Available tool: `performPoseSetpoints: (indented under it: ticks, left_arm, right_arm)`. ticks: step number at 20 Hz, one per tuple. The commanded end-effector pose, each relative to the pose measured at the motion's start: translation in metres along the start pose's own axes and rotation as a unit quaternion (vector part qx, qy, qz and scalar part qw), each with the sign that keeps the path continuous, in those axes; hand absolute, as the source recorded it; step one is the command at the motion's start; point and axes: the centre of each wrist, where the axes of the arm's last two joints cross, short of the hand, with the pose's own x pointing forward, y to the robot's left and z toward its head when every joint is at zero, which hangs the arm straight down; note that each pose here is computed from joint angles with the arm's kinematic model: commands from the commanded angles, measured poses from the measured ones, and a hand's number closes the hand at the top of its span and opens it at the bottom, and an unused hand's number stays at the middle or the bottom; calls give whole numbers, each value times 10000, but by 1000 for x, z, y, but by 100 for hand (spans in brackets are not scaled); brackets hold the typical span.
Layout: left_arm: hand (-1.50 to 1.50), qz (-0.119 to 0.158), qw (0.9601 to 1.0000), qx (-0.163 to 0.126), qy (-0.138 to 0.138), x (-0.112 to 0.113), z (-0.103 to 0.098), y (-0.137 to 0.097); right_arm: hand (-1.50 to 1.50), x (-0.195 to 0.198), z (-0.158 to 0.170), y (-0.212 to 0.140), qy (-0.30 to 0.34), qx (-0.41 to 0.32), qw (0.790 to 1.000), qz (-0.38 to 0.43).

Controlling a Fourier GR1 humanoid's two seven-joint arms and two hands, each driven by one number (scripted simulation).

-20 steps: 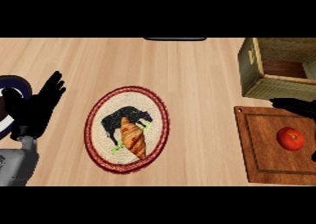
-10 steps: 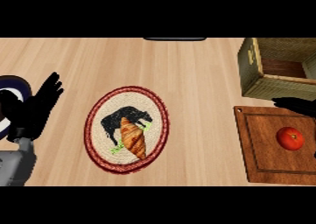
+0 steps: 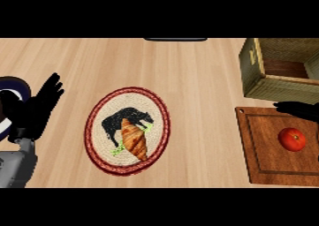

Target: Pick the tomato from the cutting board and place it in the basket

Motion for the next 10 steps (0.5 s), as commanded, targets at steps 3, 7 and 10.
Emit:
performPoseSetpoints:
  ticks: [3,7,10]
  left_arm:
    - [0,77,9999,28,89,-4,-6,-6]
    - [0,15,10000,7,55,-14,0,-4]
    - [0,3,10000,78,-15,11,-4,4]
  right_arm:
    - [-150,-10,1,24,-654,172,9975,-226]
    - [-150,-9,-18,26,-581,193,9981,-89]
    - [-150,-1,-33,49,-671,183,9975,-107]
